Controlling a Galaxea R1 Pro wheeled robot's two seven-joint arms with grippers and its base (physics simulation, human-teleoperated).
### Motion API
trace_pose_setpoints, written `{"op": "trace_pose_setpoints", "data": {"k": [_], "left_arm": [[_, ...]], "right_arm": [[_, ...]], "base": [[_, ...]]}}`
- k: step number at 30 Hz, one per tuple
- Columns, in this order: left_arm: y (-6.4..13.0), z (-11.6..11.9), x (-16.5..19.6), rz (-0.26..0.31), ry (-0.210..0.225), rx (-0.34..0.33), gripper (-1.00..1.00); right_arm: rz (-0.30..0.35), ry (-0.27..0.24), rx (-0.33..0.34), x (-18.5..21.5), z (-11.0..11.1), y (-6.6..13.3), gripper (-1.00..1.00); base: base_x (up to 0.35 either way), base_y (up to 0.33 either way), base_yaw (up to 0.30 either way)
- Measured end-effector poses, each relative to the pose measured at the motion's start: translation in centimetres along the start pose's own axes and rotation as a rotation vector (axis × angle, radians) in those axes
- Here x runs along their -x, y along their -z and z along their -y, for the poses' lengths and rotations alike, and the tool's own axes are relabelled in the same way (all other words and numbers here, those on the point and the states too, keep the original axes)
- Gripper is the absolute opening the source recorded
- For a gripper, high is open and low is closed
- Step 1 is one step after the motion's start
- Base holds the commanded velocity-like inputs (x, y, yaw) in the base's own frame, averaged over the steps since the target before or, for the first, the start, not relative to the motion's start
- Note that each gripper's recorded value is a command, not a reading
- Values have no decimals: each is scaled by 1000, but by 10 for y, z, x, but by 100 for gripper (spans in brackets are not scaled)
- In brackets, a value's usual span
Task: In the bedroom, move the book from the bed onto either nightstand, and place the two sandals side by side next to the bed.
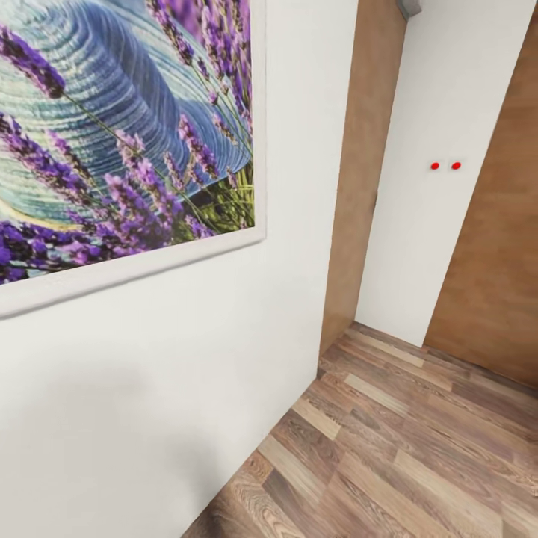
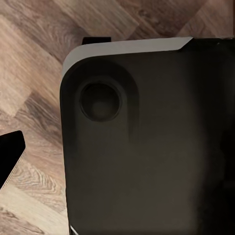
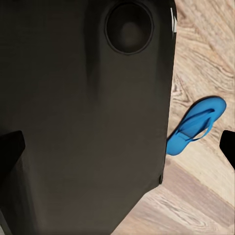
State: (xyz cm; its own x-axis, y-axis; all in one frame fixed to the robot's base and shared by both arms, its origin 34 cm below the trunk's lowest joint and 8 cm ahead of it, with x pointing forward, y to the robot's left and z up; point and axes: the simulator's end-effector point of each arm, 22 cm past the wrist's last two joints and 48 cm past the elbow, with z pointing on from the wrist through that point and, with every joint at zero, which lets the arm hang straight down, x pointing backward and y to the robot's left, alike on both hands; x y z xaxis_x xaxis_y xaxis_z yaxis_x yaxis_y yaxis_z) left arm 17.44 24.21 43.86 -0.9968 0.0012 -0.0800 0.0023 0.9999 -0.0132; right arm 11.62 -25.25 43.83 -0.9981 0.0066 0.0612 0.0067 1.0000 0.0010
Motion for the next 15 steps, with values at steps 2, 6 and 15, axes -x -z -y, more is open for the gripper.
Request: {"op": "trace_pose_setpoints", "data": {"k": [2,6,15], "left_arm": [[0,0,0,0,0,0,100],[0,0,0,0,0,0,100],[0,0,0,0,0,0,100]], "right_arm": [[0,0,0,0,0,0,100],[0,0,0,0,0,0,100],[0,0,0,0,0,0,100]], "base": [[15,0,-273],[6,0,-275],[1,0,-275]]}}
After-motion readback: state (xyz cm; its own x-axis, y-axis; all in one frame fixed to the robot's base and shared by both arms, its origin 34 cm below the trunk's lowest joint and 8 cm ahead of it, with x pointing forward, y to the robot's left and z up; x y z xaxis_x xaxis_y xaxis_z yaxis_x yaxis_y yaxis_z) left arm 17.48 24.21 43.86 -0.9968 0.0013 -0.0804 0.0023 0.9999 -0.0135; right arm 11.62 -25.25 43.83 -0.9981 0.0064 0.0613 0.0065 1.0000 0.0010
